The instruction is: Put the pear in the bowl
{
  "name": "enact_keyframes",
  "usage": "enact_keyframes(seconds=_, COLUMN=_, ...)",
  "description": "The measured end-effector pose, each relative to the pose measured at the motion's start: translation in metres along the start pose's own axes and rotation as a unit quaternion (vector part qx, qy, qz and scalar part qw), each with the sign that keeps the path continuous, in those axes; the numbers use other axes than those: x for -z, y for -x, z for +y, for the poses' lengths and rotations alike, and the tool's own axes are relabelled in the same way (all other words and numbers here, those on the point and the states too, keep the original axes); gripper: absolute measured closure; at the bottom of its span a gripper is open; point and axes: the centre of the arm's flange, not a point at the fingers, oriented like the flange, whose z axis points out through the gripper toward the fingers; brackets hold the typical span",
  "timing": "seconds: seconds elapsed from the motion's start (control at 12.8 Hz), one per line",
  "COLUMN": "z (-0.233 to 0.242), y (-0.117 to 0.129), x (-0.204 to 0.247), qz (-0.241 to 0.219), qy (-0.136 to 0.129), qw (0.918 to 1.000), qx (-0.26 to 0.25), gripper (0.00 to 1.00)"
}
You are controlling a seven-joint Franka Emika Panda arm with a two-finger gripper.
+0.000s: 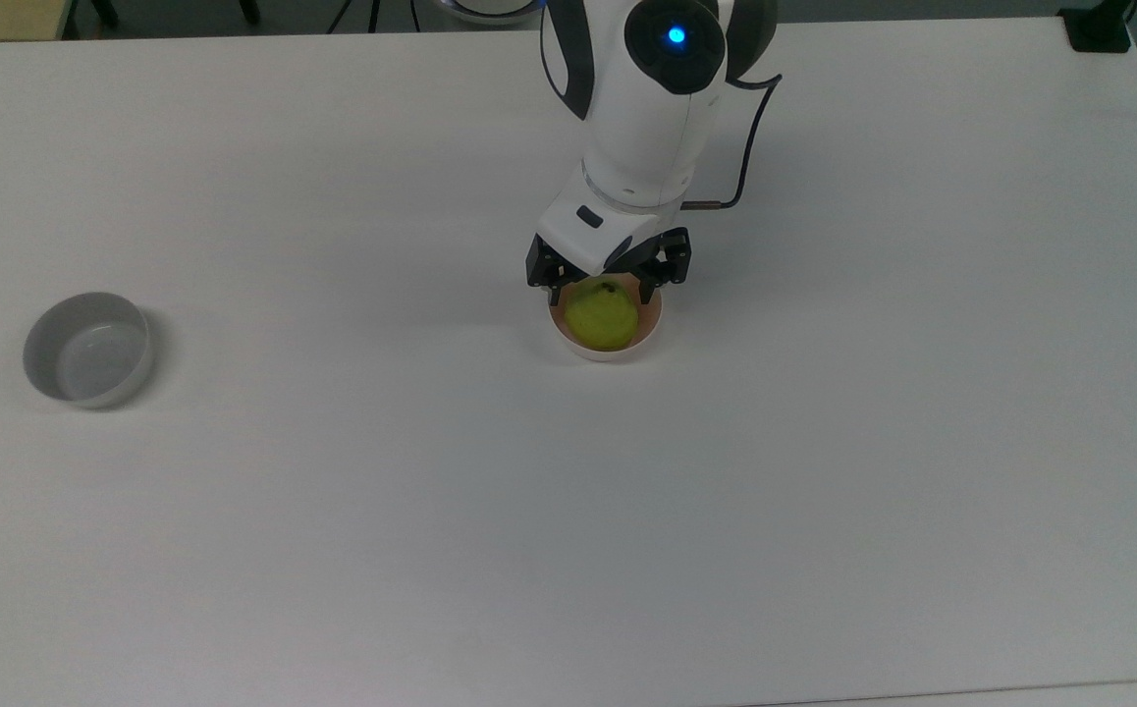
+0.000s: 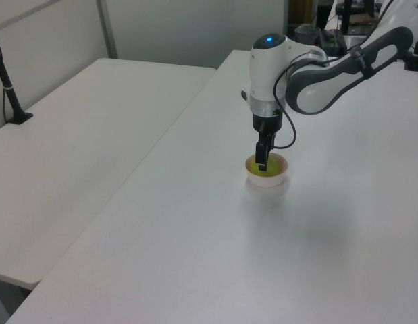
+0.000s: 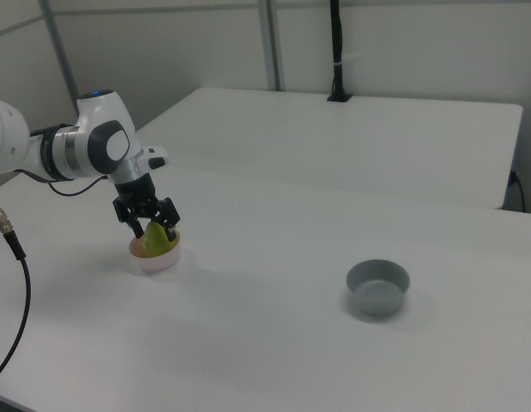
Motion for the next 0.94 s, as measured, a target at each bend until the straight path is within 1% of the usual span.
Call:
enact_keyframes(seconds=0.39, z=0.001, y=-0.001, x=0.006, qz=0.005, qy=-0.001, qw=1.0000, qx=-0.002, gripper=0.00)
enact_keyframes(seconds=0.47, z=0.003, y=0.000, x=0.017, qz=0.009, qy=-0.001, qw=1.0000, qx=-0.004, gripper=0.00)
enact_keyframes(seconds=0.7, z=0.020, y=0.007, x=0.060, qz=-0.002, qy=0.005, qw=0.9999, qx=-0.016, gripper=0.00)
enact_keyframes(seconds=0.78, z=0.034, y=0.011, x=0.085, qz=-0.001, qy=0.005, qw=0.9997, qx=-0.024, gripper=0.00)
enact_keyframes(seconds=0.94, z=0.059, y=0.020, x=0.116, qz=0.000, qy=0.006, qw=0.9996, qx=-0.029, gripper=0.00)
